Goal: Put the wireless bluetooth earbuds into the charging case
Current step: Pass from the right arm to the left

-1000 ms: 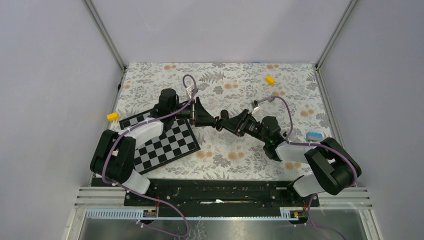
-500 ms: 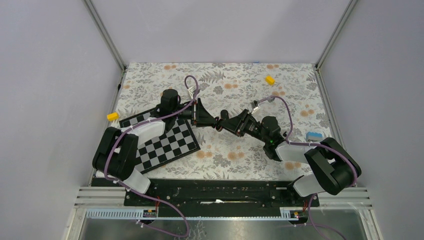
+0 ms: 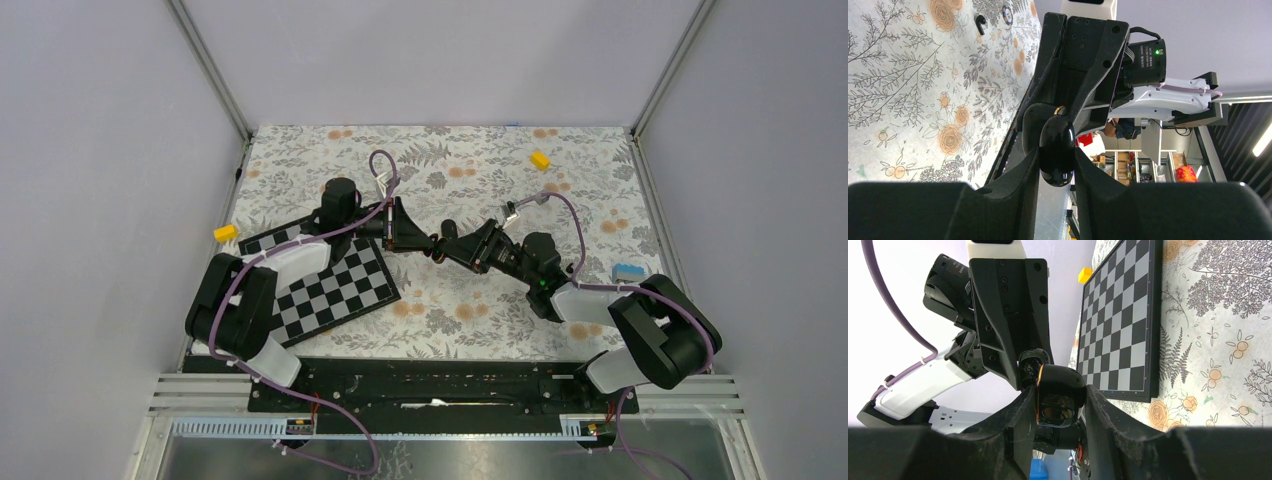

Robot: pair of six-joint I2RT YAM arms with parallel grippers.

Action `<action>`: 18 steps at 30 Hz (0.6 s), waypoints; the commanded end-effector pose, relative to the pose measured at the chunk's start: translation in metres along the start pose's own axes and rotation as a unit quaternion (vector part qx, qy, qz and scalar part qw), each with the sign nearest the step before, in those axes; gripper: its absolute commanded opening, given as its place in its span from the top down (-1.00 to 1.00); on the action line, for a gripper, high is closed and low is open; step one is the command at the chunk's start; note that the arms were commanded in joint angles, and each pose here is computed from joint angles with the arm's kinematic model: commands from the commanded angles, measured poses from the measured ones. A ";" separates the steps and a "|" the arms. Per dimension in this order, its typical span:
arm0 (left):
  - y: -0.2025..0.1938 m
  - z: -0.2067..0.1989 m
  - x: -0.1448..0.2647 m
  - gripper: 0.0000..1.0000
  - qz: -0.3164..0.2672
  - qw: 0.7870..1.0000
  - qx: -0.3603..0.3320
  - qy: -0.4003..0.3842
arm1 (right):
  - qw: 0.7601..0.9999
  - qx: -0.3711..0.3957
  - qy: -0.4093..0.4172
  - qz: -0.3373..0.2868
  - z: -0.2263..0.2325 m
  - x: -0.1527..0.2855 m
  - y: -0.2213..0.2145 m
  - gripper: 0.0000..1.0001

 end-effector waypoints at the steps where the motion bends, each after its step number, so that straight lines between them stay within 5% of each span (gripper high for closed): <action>1: 0.002 -0.012 -0.005 0.41 0.008 0.999 -0.037 -0.018 | 0.999 0.020 0.040 -0.017 0.018 -0.005 0.010 0.89; 8: 0.002 -0.011 -0.005 0.84 0.010 0.999 -0.035 -0.018 | 0.999 0.019 0.040 -0.017 0.018 -0.005 0.009 0.89; 14: 0.002 -0.013 -0.005 1.00 0.006 0.999 -0.037 -0.018 | 0.999 0.018 0.038 -0.019 0.017 -0.005 0.010 0.85; 18: 0.004 -0.015 -0.005 1.00 0.002 0.999 -0.041 -0.013 | 0.999 0.015 0.035 -0.016 0.016 -0.004 0.008 0.23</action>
Point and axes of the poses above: each gripper's point midway between its finger pads, its own x axis back along the fingers, its own z axis along the line the jaws close on, y = z × x, the point moved 6 cm from there along x, back along the fingers, and after that the axes turned 12 degrees about x, right-handed, at the moved point
